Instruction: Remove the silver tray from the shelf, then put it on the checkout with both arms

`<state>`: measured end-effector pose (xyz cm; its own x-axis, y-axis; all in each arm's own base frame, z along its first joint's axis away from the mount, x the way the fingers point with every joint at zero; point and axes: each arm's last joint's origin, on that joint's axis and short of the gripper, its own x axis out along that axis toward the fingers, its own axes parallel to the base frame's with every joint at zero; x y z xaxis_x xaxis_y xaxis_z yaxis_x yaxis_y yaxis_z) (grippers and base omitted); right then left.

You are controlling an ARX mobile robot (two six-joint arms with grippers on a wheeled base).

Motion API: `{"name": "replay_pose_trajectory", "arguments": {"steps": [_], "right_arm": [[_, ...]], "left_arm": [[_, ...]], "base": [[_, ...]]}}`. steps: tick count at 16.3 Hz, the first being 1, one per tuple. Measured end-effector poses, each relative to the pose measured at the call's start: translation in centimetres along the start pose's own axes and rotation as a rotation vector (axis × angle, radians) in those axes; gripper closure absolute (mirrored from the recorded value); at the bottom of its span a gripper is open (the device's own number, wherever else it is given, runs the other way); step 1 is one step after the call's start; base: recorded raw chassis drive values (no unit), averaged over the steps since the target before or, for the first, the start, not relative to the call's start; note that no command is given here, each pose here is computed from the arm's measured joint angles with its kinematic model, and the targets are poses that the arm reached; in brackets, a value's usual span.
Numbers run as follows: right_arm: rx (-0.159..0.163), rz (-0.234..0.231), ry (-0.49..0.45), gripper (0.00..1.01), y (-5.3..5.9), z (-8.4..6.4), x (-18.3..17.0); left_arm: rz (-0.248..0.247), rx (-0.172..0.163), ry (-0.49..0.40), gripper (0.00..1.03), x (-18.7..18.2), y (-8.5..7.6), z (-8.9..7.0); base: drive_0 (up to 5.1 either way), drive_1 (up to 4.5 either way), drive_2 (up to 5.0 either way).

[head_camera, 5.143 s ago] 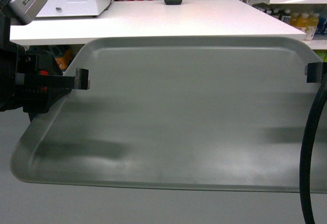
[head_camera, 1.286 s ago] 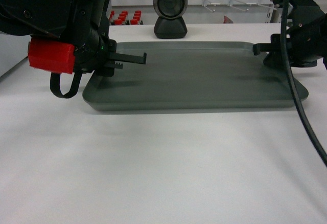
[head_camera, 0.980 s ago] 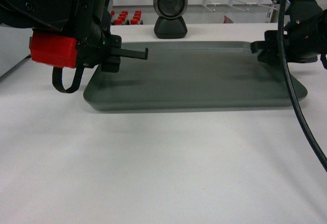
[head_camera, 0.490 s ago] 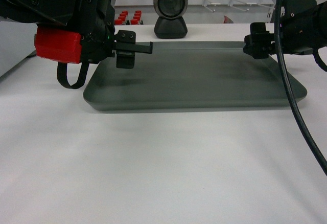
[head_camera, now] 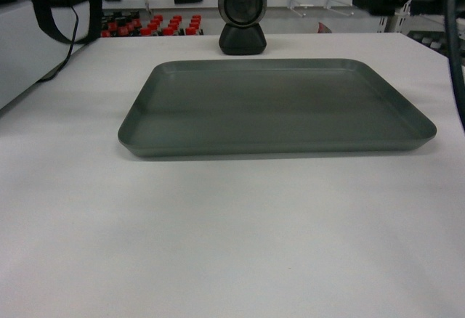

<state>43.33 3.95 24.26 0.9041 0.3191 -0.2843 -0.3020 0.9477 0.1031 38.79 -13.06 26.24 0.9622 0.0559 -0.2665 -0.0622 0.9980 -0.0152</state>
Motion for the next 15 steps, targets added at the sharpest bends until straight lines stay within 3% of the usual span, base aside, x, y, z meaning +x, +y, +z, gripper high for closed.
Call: {"name": "replay_pose_trajectory", "arguments": {"steps": [3,4,6,7,8,9,10,12,14,15], "right_arm": [[0.068,0.028,-0.184,0.03,1.0,2.0,-4.5],[0.08,0.021,-0.23,0.03,1.3,2.2,-6.2],[0.098,0.009,-0.286,0.03,2.0,2.0,-8.9],[0.151,-0.03,-0.314,0.03,2.4,0.8,-11.7],[0.043,-0.294,-0.318,0.31,3.0,-2.6,-15.6],[0.008,-0.303,-0.307,0.4,3.2,-3.9,-16.8],[-0.004,-0.309,-0.311,0.44,3.1,-4.2,-17.2],[-0.023,-0.311,-0.325,0.53,3.3,-4.9,-18.2],[-0.03,-0.313,-0.331,0.57,3.4,-5.2,-18.5],[-0.038,-0.313,-0.335,0.66,3.4,-6.0,-19.1]], "left_arm": [[-0.042,-0.068,-0.115,0.05,-3.6,1.1,2.1],[-0.046,-0.073,-0.126,0.05,-4.8,1.5,2.2],[-0.034,-0.096,-0.183,0.05,-6.9,2.7,2.6],[-0.002,-0.101,-0.21,0.05,-9.5,4.4,2.7],[-0.061,-0.01,-0.278,0.41,-12.1,8.4,-3.2],[-0.049,-0.006,-0.289,0.5,-12.8,9.3,-4.2],[-0.047,-0.005,-0.291,0.54,-13.1,9.6,-4.5],[-0.048,-0.002,-0.291,0.63,-13.7,10.1,-5.5],[-0.051,0.0,-0.288,0.66,-13.9,10.2,-5.8],[-0.058,0.004,-0.275,0.75,-14.4,10.7,-6.9]], "base": [[0.0,0.0,0.0],[0.0,0.0,0.0],[0.0,0.0,0.0],[0.0,0.0,0.0],[0.0,0.0,0.0],[0.0,0.0,0.0],[0.0,0.0,0.0],[0.0,0.0,0.0],[0.0,0.0,0.0],[0.0,0.0,0.0]]}}
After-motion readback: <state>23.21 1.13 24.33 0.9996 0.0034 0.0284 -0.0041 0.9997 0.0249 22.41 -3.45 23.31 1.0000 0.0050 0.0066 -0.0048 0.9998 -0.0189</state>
